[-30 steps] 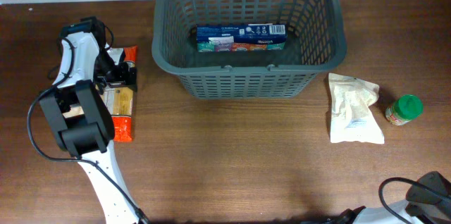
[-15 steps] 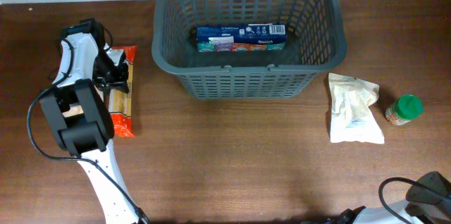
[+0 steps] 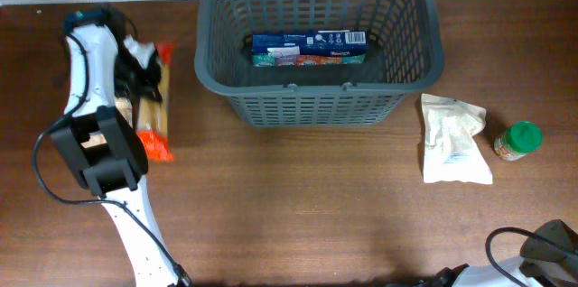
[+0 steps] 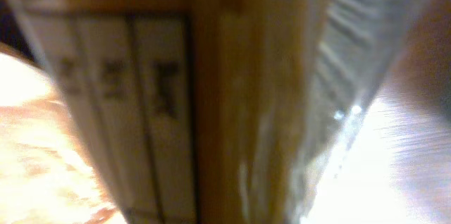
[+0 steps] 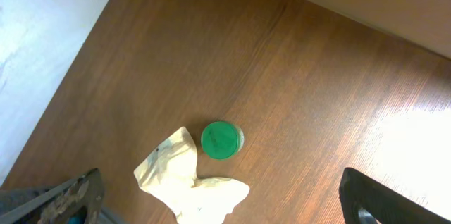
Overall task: Pack container
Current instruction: 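Grasp the orange-and-white pasta box with the left gripper, then carry the pasta box into the basket and release it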
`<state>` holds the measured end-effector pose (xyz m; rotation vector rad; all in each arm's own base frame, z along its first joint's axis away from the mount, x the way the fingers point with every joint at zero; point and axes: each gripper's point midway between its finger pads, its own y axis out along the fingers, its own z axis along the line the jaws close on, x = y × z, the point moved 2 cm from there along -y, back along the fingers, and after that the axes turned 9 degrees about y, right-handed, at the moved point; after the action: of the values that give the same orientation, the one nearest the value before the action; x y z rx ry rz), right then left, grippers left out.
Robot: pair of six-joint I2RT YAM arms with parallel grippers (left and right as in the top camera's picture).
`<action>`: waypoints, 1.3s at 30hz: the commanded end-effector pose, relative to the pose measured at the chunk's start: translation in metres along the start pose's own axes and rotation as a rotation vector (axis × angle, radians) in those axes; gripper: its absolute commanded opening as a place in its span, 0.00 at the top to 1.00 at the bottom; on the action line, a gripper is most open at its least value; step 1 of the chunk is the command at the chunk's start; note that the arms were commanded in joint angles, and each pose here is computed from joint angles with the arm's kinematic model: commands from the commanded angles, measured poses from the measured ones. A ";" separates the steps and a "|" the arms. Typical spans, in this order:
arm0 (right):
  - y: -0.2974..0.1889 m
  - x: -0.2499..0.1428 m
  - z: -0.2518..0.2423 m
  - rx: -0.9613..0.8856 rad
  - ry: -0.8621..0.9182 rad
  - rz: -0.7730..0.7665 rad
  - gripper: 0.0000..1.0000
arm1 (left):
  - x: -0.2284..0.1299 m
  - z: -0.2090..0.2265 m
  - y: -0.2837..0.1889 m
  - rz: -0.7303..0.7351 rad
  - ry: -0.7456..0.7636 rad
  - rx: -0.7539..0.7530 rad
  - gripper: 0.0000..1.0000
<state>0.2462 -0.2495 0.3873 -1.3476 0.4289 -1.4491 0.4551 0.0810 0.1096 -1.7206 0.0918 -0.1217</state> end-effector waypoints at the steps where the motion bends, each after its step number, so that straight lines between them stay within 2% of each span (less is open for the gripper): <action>1: -0.001 0.002 -0.002 -0.008 0.010 -0.010 0.01 | 0.031 -0.043 -0.158 -0.478 0.104 -0.005 0.98; 5: -0.001 0.002 -0.002 -0.008 0.010 -0.010 0.01 | 0.025 -0.083 -0.257 -0.779 0.251 0.027 0.98; 7: -0.001 0.002 -0.002 -0.008 0.010 -0.010 0.01 | 0.013 -0.112 -0.303 -0.920 0.425 0.088 0.98; 9: -0.001 0.002 -0.002 -0.008 0.010 -0.010 0.01 | -0.017 -0.170 -0.362 -1.096 0.807 0.278 0.98; 14: -0.001 0.002 -0.002 -0.008 0.010 -0.010 0.01 | -0.047 -0.258 -0.382 -1.182 1.334 0.441 0.98; 17: -0.001 0.002 -0.002 -0.008 0.010 -0.010 0.01 | -0.044 -0.315 -0.362 -1.187 1.592 0.423 0.98; 18: -0.001 0.002 -0.002 -0.008 0.010 -0.010 0.01 | -0.038 -0.327 -0.350 -1.175 1.634 0.396 0.98; 23: -0.001 0.002 -0.002 -0.008 0.010 -0.010 0.01 | 0.009 -0.357 -0.270 -1.011 1.694 0.242 0.98; 27: -0.001 0.002 -0.002 -0.008 0.010 -0.010 0.01 | 0.052 -0.362 -0.176 -0.805 1.681 0.160 0.98; 29: -0.001 0.002 -0.002 -0.008 0.010 -0.010 0.01 | 0.064 -0.363 -0.144 -0.736 1.648 0.145 0.98; 35: -0.001 0.002 -0.002 -0.008 0.010 -0.010 0.01 | 0.069 -0.364 -0.055 -0.481 1.586 0.121 0.98; 39: -0.001 0.002 -0.002 -0.008 0.010 -0.010 0.01 | 0.069 -0.355 -0.021 -0.361 1.581 0.146 0.98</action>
<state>0.2463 -0.2496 0.3874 -1.3479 0.4279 -1.4493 0.4749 -0.2701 0.1690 -1.1536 0.9252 -1.6770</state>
